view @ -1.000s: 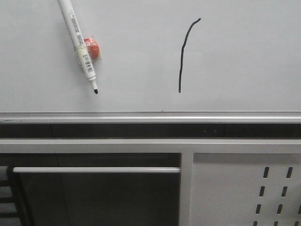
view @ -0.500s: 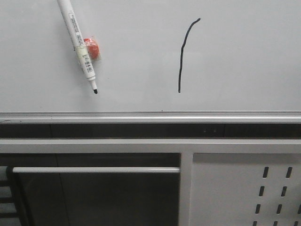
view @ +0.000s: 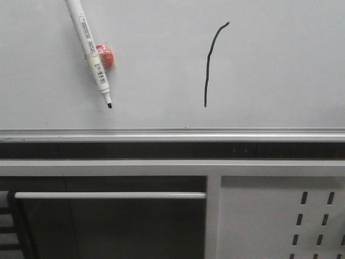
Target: Write number 1 on whiteboard
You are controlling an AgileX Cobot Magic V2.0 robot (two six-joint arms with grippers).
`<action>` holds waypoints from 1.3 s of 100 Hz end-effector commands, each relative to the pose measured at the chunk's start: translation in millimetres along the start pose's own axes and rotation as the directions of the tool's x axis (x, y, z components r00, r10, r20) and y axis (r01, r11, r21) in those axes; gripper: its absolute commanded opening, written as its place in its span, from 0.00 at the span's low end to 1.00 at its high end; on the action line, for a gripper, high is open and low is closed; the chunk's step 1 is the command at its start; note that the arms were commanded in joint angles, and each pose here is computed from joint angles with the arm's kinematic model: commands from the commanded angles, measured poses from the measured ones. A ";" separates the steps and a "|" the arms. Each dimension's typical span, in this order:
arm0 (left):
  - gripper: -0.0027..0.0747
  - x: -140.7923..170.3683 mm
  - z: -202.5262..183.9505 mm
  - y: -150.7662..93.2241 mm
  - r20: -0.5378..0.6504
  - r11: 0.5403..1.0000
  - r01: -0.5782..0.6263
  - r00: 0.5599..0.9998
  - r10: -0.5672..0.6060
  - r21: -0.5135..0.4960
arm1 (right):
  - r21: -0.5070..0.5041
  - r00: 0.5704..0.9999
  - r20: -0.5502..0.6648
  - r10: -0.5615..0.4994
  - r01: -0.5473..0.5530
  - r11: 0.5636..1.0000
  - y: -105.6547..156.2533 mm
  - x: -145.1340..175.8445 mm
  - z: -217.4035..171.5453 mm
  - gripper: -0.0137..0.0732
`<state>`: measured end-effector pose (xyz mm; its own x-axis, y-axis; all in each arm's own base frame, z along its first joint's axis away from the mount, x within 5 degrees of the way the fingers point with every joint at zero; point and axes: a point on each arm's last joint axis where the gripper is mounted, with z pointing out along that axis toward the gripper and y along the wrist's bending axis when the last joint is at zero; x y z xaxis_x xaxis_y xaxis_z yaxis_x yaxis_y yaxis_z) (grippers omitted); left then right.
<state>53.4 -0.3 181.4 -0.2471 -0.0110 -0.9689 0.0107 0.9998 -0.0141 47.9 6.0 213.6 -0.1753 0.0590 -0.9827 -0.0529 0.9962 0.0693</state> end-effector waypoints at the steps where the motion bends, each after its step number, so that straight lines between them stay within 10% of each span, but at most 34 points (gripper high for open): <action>1: 0.01 1.2 0.6 -0.5 0.062 1.000 0.015 0.998 -0.016 0.008 | 0.056 0.991 0.130 -0.030 0.023 0.998 -3.4 -10.7 -1.1 0.07; 42: 0.01 1.2 0.6 -0.5 0.062 1.000 0.015 0.998 -0.016 0.008 | 0.108 0.982 0.001 -0.190 0.188 0.976 -11.1 31.4 12.0 0.07; 130: 0.01 0.7 0.5 -0.5 0.064 1.000 0.015 0.998 -0.016 0.008 | 0.162 0.993 -0.073 -0.096 0.107 0.981 -14.2 38.6 11.5 0.07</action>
<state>53.4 -0.4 181.4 -0.2471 -0.0114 -0.9689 0.0107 0.9998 -0.0145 52.9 -4.8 179.3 -0.2513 -0.0487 -0.9667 0.0805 0.9942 -0.0710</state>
